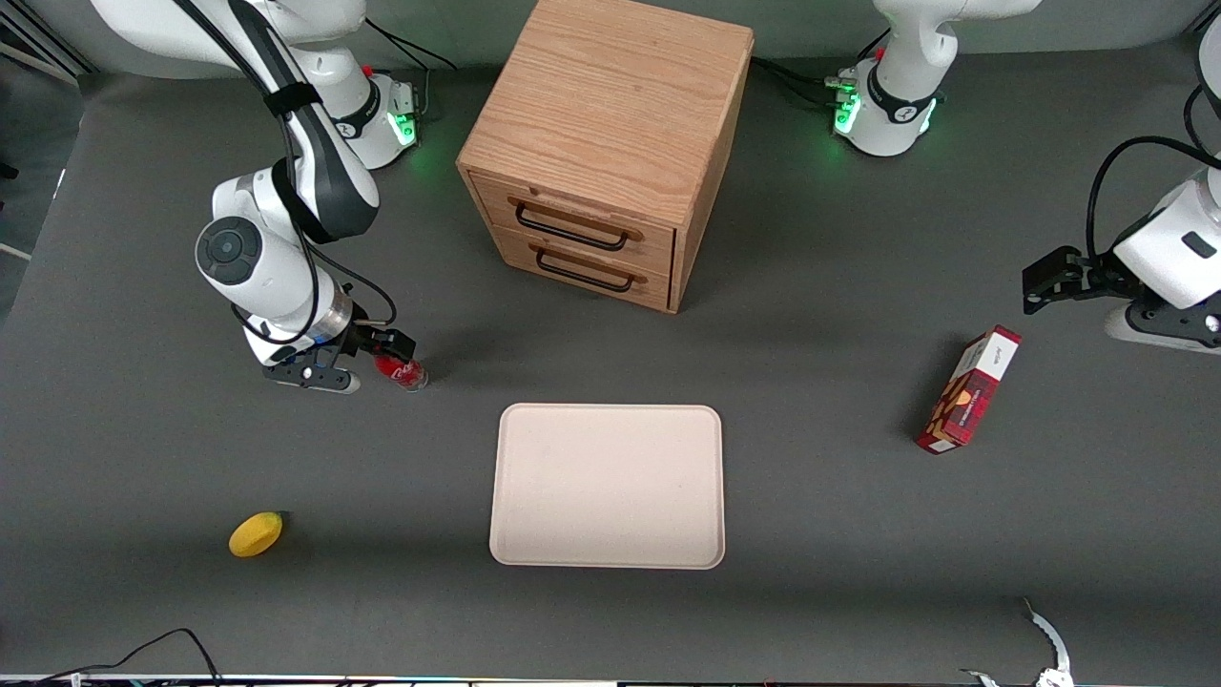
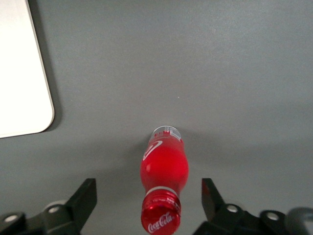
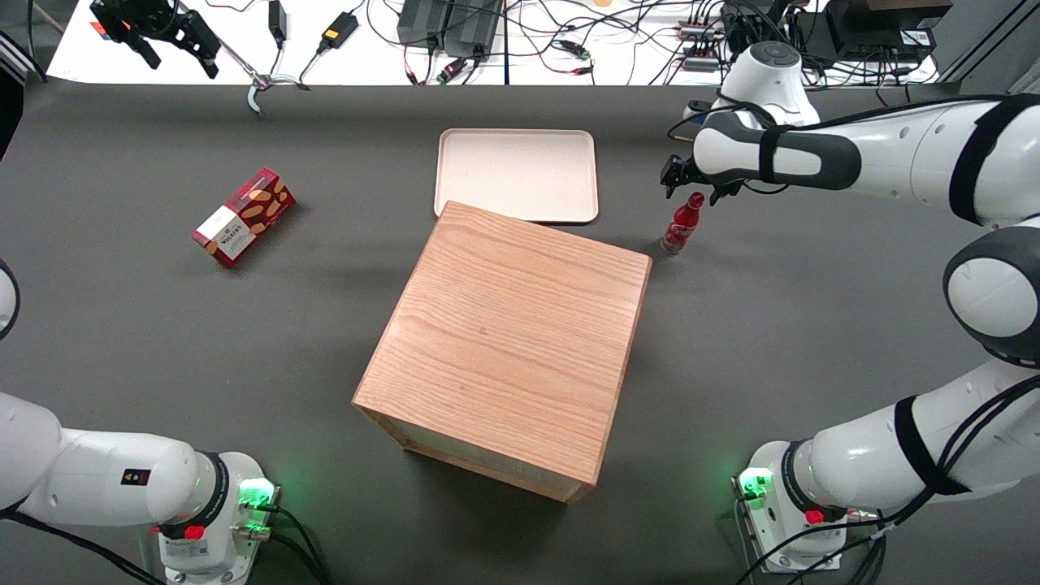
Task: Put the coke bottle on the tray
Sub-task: 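Close the right gripper on the bottle and lift it off the table, then carry the held bottle over to the cream tray's edge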
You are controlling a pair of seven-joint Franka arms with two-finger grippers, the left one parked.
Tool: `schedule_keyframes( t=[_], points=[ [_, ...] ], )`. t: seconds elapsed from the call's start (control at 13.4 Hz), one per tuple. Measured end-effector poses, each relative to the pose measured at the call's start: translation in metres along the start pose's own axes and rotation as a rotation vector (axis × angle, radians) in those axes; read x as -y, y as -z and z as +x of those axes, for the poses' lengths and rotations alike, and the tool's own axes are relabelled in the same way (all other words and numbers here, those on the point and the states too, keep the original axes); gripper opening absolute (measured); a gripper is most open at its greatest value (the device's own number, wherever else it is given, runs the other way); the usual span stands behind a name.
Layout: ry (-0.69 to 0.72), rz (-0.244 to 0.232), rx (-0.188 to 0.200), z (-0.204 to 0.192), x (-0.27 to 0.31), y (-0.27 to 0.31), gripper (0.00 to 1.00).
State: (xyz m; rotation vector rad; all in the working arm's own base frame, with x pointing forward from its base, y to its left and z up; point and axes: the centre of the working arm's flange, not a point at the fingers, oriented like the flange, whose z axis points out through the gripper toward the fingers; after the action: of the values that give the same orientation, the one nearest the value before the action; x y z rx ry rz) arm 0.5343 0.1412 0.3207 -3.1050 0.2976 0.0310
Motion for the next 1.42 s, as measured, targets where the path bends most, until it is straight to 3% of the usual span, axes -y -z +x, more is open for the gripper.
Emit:
schedule_keyframes(
  t=[0.3,0.37,0.67,0.97,1.19,1.42],
  points=[
    [0.014,-0.014,-0.006,0.000,-0.001,0.000,0.37],
    [0.017,-0.017,-0.008,0.000,-0.001,0.000,0.32],
    [0.043,-0.054,-0.003,0.004,0.001,0.019,0.32],
    [0.075,-0.076,-0.002,0.035,0.010,0.140,0.32],
    [0.062,-0.006,0.000,0.054,0.024,0.241,0.32],
    [0.038,0.058,-0.005,0.086,0.062,0.265,0.32]
  ],
)
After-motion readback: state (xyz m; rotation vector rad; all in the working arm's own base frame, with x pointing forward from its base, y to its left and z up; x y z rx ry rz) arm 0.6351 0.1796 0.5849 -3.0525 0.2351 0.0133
